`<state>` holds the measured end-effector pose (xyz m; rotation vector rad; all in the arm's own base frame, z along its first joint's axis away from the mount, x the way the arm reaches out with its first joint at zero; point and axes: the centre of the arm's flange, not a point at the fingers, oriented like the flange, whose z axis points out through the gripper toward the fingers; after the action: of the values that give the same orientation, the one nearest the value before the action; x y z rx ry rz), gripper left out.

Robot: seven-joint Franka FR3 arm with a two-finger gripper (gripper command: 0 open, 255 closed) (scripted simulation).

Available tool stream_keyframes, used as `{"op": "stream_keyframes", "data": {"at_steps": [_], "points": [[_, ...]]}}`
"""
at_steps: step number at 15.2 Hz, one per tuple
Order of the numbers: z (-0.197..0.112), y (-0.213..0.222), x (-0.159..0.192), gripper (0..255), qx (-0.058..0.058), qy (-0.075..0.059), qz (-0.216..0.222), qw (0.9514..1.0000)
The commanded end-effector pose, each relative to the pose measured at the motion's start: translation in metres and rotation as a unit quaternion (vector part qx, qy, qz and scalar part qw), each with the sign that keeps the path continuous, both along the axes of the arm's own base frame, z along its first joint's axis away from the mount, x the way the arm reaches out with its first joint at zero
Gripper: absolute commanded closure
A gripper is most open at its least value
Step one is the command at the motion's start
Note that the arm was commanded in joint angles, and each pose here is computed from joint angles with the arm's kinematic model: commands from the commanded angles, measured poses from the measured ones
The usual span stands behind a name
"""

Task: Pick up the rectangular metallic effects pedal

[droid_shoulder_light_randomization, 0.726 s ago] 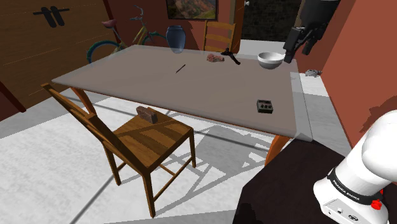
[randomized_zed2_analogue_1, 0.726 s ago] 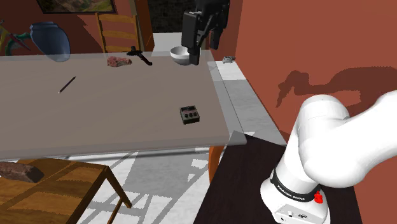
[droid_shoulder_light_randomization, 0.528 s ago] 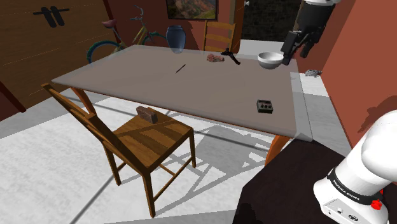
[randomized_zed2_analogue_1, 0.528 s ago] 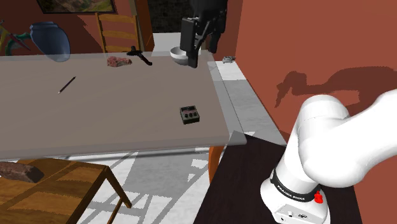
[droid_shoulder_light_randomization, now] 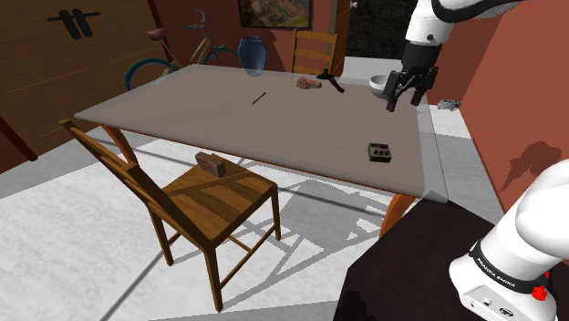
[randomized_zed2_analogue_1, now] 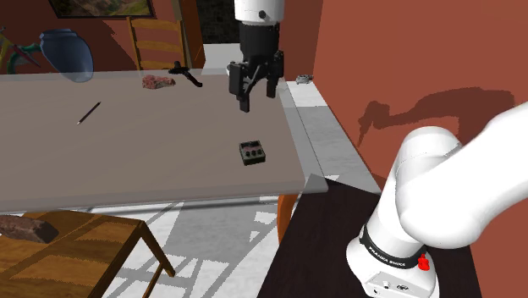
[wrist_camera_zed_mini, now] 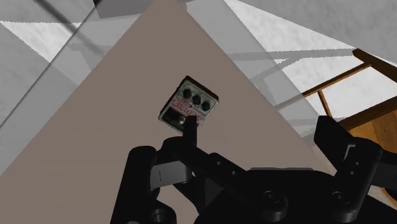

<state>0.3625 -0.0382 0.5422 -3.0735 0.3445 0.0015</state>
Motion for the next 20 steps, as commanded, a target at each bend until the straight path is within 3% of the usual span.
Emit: {"op": "stream_keyframes", "data": {"at_steps": [1,7,13,20], "points": [[-0.022,-0.017,0.011,0,0.015,0.012,-0.014,0.9997],[-0.095,-0.059,0.043,0,0.059,0.049,-0.056,0.9955],[-0.171,-0.096,0.066,0,0.101,0.085,-0.096,0.9866],[-0.208,-0.096,0.066,0,0.101,0.085,-0.096,0.9866]]}}
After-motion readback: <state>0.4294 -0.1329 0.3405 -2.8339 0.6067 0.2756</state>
